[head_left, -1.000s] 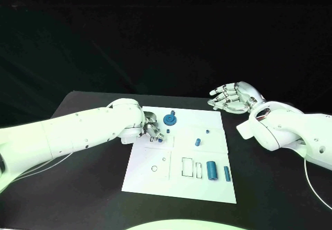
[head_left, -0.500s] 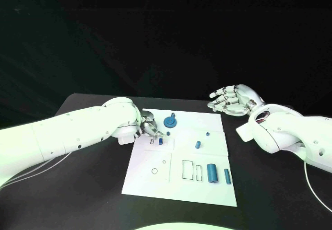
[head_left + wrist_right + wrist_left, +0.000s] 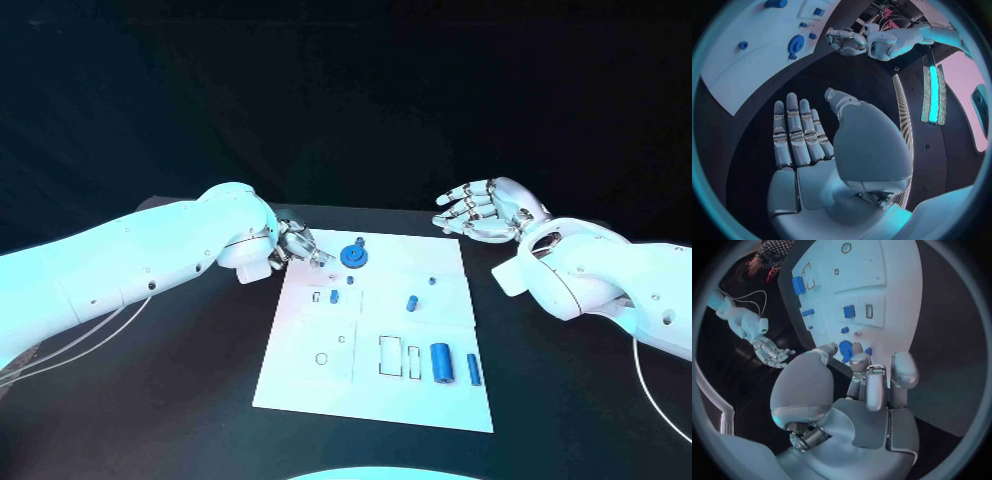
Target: Assemble the parts on the task board
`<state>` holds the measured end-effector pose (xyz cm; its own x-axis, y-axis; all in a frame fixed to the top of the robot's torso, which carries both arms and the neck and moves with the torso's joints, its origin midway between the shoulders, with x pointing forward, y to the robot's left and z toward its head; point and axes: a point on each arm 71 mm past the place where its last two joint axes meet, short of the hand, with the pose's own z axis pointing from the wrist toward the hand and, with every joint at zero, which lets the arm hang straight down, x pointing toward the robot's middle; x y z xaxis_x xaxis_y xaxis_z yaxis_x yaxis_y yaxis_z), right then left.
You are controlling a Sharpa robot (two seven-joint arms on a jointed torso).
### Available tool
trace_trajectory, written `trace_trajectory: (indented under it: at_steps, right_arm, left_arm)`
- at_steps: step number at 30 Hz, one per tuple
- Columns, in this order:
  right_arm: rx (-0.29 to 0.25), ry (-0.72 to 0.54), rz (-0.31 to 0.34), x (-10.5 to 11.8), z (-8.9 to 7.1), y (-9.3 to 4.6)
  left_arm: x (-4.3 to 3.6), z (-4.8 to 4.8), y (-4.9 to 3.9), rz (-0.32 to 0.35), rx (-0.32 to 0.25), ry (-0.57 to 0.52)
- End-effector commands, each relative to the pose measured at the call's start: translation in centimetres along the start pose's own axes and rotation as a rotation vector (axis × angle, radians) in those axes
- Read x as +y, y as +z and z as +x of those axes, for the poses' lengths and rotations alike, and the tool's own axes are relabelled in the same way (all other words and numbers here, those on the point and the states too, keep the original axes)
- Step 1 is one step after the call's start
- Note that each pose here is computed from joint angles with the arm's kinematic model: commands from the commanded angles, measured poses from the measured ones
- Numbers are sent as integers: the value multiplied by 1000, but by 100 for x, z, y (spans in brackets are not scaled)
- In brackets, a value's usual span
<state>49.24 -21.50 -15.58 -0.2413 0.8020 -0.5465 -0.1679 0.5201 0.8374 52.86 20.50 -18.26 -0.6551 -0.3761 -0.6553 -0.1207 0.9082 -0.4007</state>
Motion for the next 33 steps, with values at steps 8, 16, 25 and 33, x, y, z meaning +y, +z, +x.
trace_trajectory:
  at_steps: [8,16,25,33]
  right_arm:
    - [18,1,-12,8,17,4]
    - [19,1,-10,8,23,11]
    - [21,0,-12,7,26,19]
    - [30,8,-11,-1,50,34]
  left_arm:
    - [-67,-240,108,1,-65,18]
    - [-59,-277,259,-46,-54,55]
    - [-42,-280,369,-62,-30,62]
    - [-52,-251,441,-69,-7,61]
